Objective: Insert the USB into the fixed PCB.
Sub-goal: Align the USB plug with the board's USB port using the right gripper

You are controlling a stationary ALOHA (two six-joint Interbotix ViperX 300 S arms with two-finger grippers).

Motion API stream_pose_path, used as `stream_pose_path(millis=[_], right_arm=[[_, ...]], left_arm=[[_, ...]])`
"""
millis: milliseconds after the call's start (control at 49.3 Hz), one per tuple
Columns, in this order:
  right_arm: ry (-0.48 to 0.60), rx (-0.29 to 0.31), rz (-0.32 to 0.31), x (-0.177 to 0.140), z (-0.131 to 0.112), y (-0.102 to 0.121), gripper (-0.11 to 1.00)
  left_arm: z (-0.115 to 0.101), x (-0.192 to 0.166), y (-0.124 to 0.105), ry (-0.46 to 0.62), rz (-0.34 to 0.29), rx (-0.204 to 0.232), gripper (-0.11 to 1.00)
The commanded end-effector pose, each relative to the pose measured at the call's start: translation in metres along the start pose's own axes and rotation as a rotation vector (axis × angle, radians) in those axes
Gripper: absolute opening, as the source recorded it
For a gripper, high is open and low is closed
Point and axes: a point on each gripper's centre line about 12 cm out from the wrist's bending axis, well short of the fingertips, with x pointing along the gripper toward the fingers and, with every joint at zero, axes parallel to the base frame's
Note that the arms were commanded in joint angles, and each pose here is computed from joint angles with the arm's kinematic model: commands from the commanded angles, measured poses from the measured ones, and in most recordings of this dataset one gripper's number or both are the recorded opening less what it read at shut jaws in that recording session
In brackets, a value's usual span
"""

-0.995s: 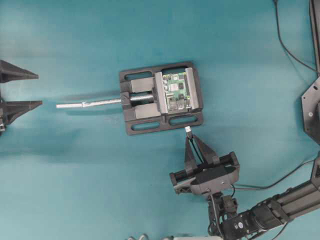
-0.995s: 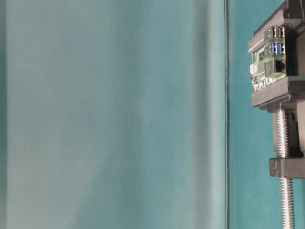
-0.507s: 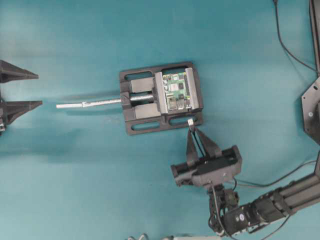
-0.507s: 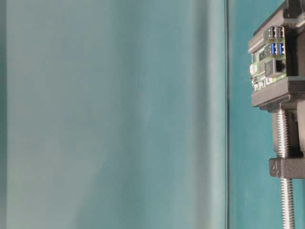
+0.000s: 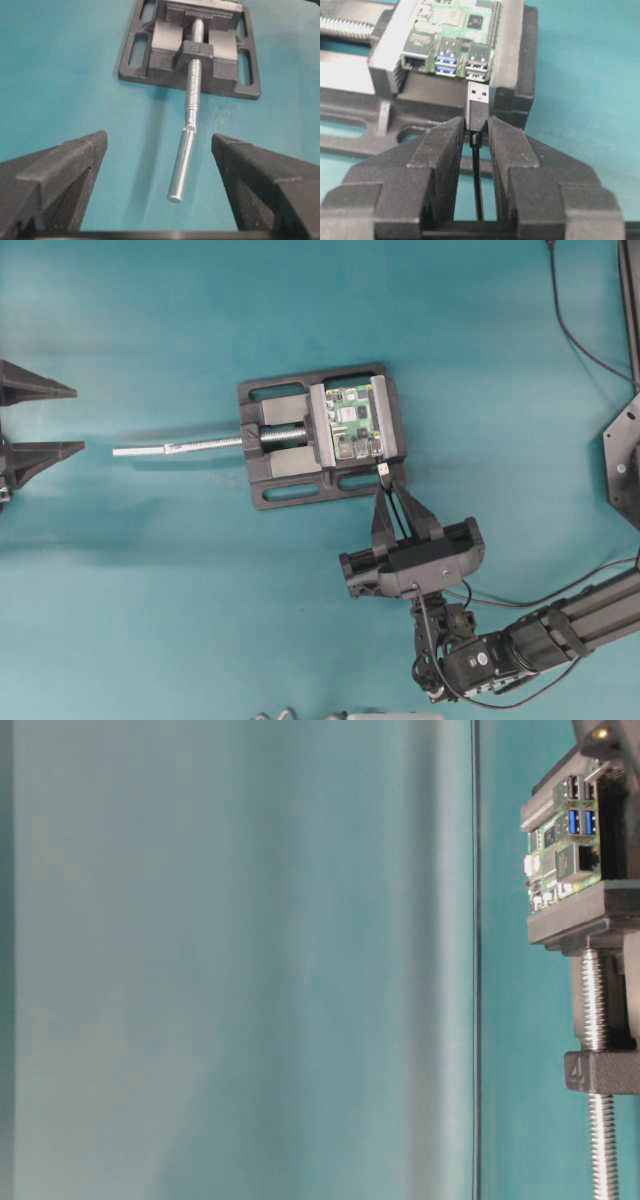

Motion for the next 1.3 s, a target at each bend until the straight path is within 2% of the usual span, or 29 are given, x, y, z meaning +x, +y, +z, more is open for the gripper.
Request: stream_pose_path(millis=[0,223,731,1279], right_arm=[[0.01,0.042,-0.001,-0.0001,0.0179,0.0014,0.21],[0.022,0.008,-0.008,0.0055,0.0187,0.004,0.21],[0.024,-0.029,0.003,0.004,0.0231,0.0097,0.21],[0.021,-0.036,-0.004,0.0037,0.0272,0.0078,0.21]], left_arm=[[0.0059,0.0008,-0.0003,-0.015,0.0,-0.005,1.0],[0.0052,0.0008,-0.0003,-0.014,0.0,-0.005,1.0],[0.0052,0.0008,-0.0003,-0.014,0.0,-0.005,1.0],[0.0052,0.0008,-0.0003,-0.014,0.0,-0.005,1.0]])
